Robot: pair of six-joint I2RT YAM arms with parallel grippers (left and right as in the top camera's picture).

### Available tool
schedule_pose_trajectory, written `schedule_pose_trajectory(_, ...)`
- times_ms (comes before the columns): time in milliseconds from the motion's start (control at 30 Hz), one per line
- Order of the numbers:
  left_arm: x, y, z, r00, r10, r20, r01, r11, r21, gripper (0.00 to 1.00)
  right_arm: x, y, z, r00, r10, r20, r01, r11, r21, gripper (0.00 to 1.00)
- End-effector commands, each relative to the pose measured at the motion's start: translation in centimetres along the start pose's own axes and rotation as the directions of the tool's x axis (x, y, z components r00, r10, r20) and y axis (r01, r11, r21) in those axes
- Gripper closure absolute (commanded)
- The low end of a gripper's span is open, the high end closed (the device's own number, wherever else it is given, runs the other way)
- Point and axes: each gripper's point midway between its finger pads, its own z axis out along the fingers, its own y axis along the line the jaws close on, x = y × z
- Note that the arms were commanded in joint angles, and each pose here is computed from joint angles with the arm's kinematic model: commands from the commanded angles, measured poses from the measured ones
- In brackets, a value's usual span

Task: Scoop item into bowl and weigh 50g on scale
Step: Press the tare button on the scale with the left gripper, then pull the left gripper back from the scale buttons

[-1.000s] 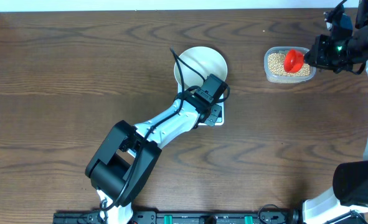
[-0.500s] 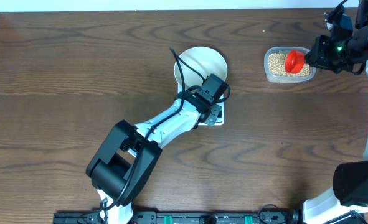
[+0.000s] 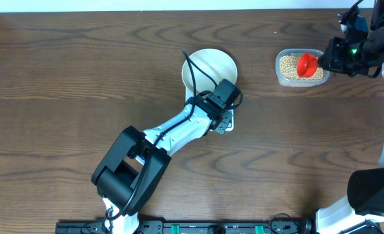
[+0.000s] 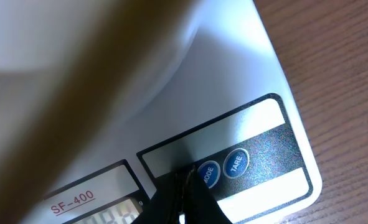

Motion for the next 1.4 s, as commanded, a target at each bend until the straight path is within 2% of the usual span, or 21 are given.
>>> schedule_pose_trajectory(0,4.3,0.3,3.0,0.989,0.037,-0.144,-0.04,0.999,-0.013,0.93,-0.1,0.0,-0.5,1.0,-0.012,0.012,0.012,1.0,0.003,0.99)
schedule_pose_trajectory(167,3.8,0.5,2.5,0.991,0.039,-0.127,-0.042,0.999,-0.022,0.92,-0.2,0.0,-0.5,1.0,-0.012,0.013,0.012,1.0,0.003,0.99)
schedule_pose_trajectory(300,0.9,0.3,-1.3,0.998,0.057,-0.022,-0.057,0.998,-0.007,0.93,-0.3,0.0,-0.5,1.0,-0.014,0.02,0.014,1.0,0.003,0.99)
schedule_pose_trajectory(367,-1.6,0.2,-5.4,0.994,0.043,0.099,-0.045,0.999,0.01,0.93,-0.4,0.0,-0.5,1.0,-0.015,0.022,0.015,1.0,0.003,0.99)
schedule_pose_trajectory(433,-3.5,0.3,-10.0,0.975,0.027,0.22,-0.035,0.999,0.029,0.93,-0.5,0.0,-0.5,1.0,-0.016,0.024,0.016,1.0,0.003,0.99)
schedule_pose_trajectory(533,-5.1,1.1,-13.8,0.944,0.008,0.331,-0.013,1.0,0.014,0.92,-0.6,0.0,-0.5,0.999,-0.028,0.032,0.028,1.0,0.003,0.99)
schedule_pose_trajectory(600,-6.7,3.2,-17.6,0.894,-0.021,0.447,0.042,0.998,-0.037,0.87,-1.1,0.0,-0.6,0.998,-0.047,0.049,0.047,0.999,0.004,0.99)
schedule_pose_trajectory(733,-8.7,6.8,-20.8,0.823,-0.081,0.562,0.144,0.987,-0.069,0.83,-2.1,0.0,-0.6,0.994,-0.062,0.091,0.062,0.998,0.005,0.99)
schedule_pose_trajectory(800,-9.0,8.3,-21.0,0.81,-0.104,0.578,0.181,0.981,-0.077,0.83,-2.5,0.1,-0.7,0.992,-0.068,0.108,0.068,0.998,0.005,0.99)
schedule_pose_trajectory(867,-9.1,9.9,-21.0,0.804,-0.126,0.581,0.216,0.972,-0.088,0.74,-3.0,0.1,-0.7,0.989,-0.075,0.125,0.074,0.997,0.007,0.99)
schedule_pose_trajectory(1033,-8.4,11.7,-20.7,0.812,-0.156,0.563,0.257,0.961,-0.104,0.66,-3.4,-0.2,-0.8,0.987,-0.082,0.139,0.079,0.996,0.026,0.99)
schedule_pose_trajectory(1200,-5.1,9.6,-18.9,0.892,-0.173,0.418,0.212,0.976,-0.049,0.64,-2.9,-0.5,-0.5,0.99,-0.074,0.117,0.071,0.997,0.036,0.99)
schedule_pose_trajectory(1300,-3.4,8.7,-18.2,0.894,-0.282,0.347,0.301,0.954,0.0,0.64,-2.3,-0.6,-0.2,0.994,-0.063,0.087,0.061,0.998,0.034,0.99)
schedule_pose_trajectory(1367,-2.6,7.4,-17.8,0.913,-0.276,0.301,0.275,0.96,0.045,0.64,-2.1,-0.7,0.1,0.995,-0.061,0.08,0.058,0.998,0.034,0.99)
